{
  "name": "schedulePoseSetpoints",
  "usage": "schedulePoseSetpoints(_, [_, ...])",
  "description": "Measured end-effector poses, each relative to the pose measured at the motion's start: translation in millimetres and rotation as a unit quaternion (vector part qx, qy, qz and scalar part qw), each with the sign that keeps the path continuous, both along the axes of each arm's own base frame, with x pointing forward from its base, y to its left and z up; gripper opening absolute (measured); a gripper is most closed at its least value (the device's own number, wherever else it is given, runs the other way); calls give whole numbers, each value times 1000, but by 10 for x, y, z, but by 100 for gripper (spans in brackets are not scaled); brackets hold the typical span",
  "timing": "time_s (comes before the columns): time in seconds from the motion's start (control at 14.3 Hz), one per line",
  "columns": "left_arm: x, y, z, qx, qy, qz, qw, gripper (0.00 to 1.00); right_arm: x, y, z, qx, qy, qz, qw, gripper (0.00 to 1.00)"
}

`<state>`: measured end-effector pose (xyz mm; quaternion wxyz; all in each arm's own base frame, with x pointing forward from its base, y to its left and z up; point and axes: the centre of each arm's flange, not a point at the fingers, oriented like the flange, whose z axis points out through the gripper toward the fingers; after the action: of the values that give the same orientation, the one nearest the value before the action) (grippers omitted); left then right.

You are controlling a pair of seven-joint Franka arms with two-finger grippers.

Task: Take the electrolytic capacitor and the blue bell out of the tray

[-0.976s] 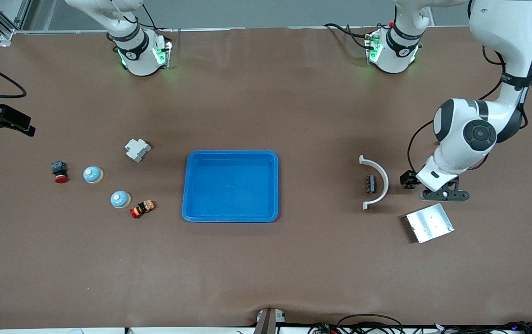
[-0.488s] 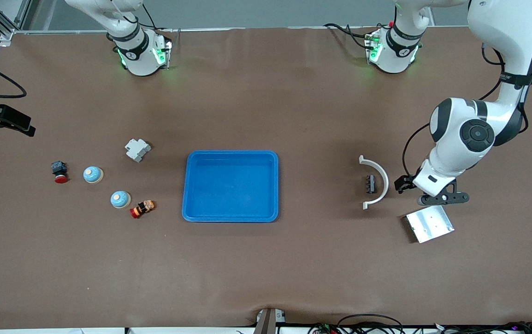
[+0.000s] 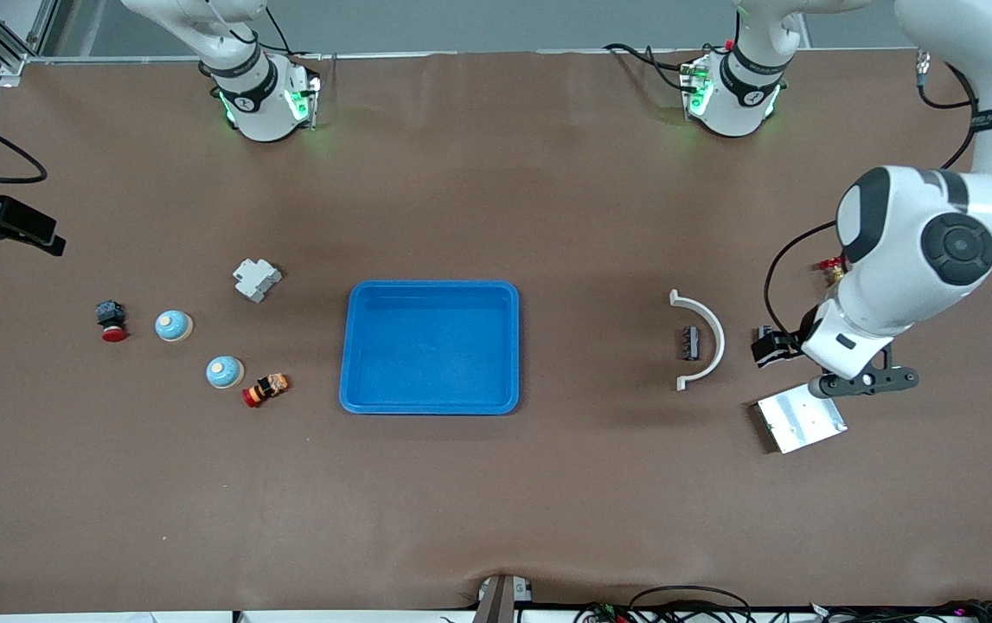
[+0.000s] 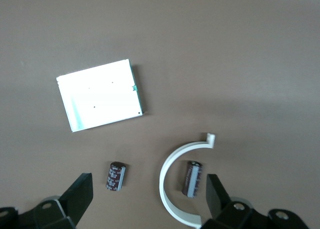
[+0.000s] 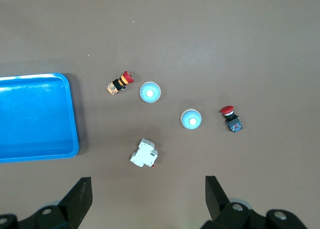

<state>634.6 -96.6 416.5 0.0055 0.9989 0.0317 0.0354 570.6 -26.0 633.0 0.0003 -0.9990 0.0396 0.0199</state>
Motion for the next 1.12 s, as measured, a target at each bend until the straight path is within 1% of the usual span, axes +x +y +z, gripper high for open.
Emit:
schedulePoseSetpoints(0.21, [-24, -48, 383, 1, -14, -23, 1000, 100, 1, 2, -2, 1, 0, 0, 1000, 100])
schedulePoseSetpoints(0.56, [-140, -142, 677, 3, -21, -45, 999, 100, 1, 4, -2, 1, 0, 0, 1000, 100])
schedulePoseSetpoints(1.12, [-336, -276, 1086, 9, 2, -58, 998, 100, 2, 9, -2, 1, 0, 1, 1000, 100])
